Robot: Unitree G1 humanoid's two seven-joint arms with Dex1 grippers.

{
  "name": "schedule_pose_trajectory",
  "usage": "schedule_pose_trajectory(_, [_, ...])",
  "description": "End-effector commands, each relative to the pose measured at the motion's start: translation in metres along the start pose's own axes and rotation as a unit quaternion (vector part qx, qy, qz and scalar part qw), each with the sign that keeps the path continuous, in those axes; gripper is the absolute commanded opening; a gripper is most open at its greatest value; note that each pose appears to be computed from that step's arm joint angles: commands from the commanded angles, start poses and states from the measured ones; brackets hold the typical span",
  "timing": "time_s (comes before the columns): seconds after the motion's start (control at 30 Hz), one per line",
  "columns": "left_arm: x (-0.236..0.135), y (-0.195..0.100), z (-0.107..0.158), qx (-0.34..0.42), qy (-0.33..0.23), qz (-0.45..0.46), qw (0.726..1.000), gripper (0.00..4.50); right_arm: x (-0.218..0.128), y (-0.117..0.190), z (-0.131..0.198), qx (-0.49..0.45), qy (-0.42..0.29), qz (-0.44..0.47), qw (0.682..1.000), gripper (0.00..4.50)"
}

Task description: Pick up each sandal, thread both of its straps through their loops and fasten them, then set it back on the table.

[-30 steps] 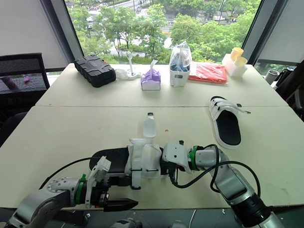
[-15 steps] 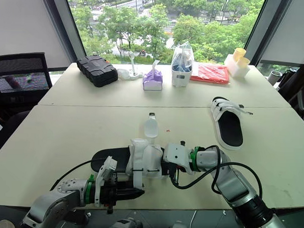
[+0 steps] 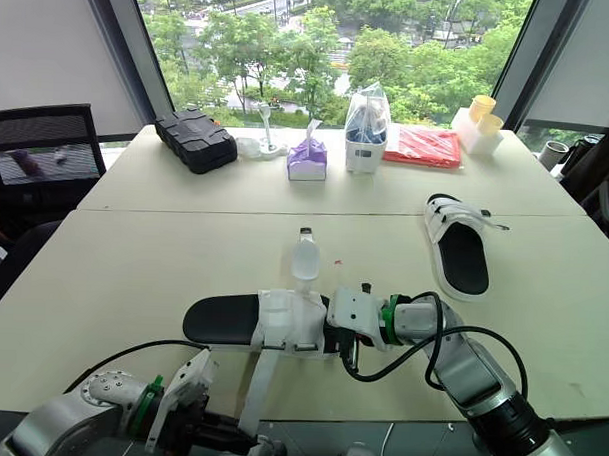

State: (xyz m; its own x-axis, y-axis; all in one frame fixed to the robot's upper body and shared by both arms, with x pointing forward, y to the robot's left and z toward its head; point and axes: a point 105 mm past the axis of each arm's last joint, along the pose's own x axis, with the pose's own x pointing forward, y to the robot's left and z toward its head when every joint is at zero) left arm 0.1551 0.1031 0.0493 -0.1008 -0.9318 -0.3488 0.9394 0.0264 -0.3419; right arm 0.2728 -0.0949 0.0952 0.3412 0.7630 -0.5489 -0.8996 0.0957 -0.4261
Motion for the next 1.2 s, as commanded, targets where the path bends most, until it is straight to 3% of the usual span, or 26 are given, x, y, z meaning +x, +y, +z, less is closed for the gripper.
schedule_pose_trajectory(0.03, [0.004,-0.011,0.003,0.055,0.002,-0.025,0.998,0.09,0.000,0.011,-0.008,0.012,0.016,0.024,1.000,0.00])
schedule_pose_trajectory(0.3, [-0.007,-0.003,0.065,0.103,-0.126,0.021,0.986,0.09,0.000,0.010,-0.010,0.010,0.020,0.025,0.999,0.00])
schedule_pose_trajectory(0.4, [-0.024,0.003,0.096,0.083,-0.189,0.037,0.978,0.09,0.000,0.009,-0.010,0.008,0.020,0.024,0.999,0.00])
schedule_pose_trajectory(0.53, [-0.041,0.009,0.118,0.048,-0.229,0.032,0.972,0.09,0.002,0.008,-0.011,0.005,0.019,0.024,1.000,0.00])
schedule_pose_trajectory(0.67, [-0.049,0.020,0.126,0.011,-0.245,0.039,0.969,0.09,0.005,0.006,-0.010,0.003,0.016,0.021,1.000,0.00])
schedule_pose_trajectory(0.83, [-0.041,0.044,0.128,-0.132,-0.254,-0.025,0.958,0.09,0.008,0.002,-0.007,-0.003,0.011,0.018,1.000,0.00])
schedule_pose_trajectory(1.2, [-0.028,0.076,0.126,-0.338,-0.217,-0.082,0.912,0.09,0.006,-0.002,-0.009,-0.008,0.016,0.012,1.000,0.00])
